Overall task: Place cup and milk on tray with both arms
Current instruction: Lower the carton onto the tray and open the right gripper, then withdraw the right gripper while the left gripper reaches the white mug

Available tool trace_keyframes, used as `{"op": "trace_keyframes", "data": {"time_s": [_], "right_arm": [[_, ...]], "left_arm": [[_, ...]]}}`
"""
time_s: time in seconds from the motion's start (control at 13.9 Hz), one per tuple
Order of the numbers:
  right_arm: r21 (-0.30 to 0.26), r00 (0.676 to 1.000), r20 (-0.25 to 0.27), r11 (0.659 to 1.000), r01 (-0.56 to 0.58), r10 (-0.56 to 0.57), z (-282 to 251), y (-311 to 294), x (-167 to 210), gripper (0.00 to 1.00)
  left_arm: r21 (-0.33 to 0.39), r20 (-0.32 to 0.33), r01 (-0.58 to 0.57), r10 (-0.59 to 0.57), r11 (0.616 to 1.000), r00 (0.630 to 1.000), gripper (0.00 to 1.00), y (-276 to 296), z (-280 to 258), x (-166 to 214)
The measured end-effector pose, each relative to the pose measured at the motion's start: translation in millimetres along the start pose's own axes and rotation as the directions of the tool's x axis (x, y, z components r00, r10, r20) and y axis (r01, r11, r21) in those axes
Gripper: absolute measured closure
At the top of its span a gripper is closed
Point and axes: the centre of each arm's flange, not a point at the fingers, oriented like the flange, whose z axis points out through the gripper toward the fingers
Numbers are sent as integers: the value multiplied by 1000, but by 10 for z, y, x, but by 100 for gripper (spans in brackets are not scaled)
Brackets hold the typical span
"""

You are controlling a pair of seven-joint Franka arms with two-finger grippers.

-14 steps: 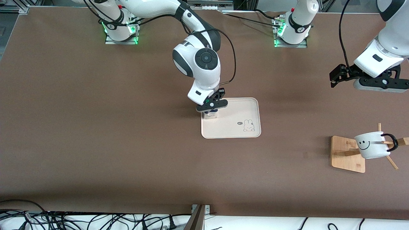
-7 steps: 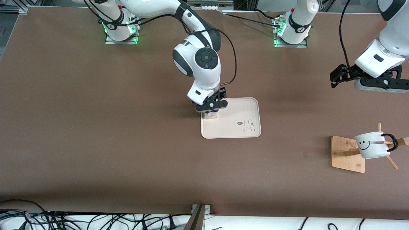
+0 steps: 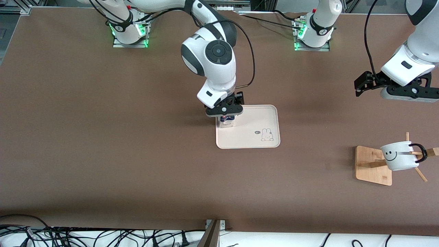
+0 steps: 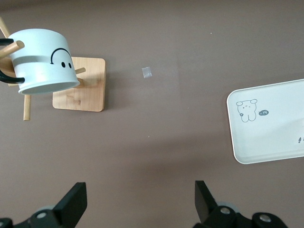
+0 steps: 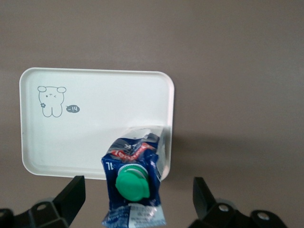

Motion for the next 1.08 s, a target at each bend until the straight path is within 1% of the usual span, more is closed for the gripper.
{"op": "trace_keyframes", "data": {"time_s": [0.14,0.29,0.43,0.58,0.79,0.94,1.08], "right_arm": [[8,999,-6,999,-50,50,-395,320,173,0],[32,995,8,994,-105,104,-748,789,405,0],[52,987,55,987,-154,151,-1015,1353,613,0],[53,982,86,984,-173,168,-1261,1872,733,0],[22,984,123,991,-130,126,-1661,2483,701,0],[8,986,134,994,-106,104,-1918,2847,620,0],[9,987,140,996,-83,81,-2105,3204,485,0]], "left_arm": [[0,-6,3,-3,1000,1000,0,-18,-19,44],[-1,-15,8,-8,1000,1000,0,-46,-37,134],[-2,-21,11,-11,1000,1000,0,-66,-34,230],[-3,-23,13,-13,1000,1000,0,-75,-8,330],[-6,-9,13,-14,1000,1000,0,-84,163,552],[-8,6,17,-16,1000,1000,0,-90,338,666],[-9,-16,73,-73,997,997,0,-121,427,748]]}}
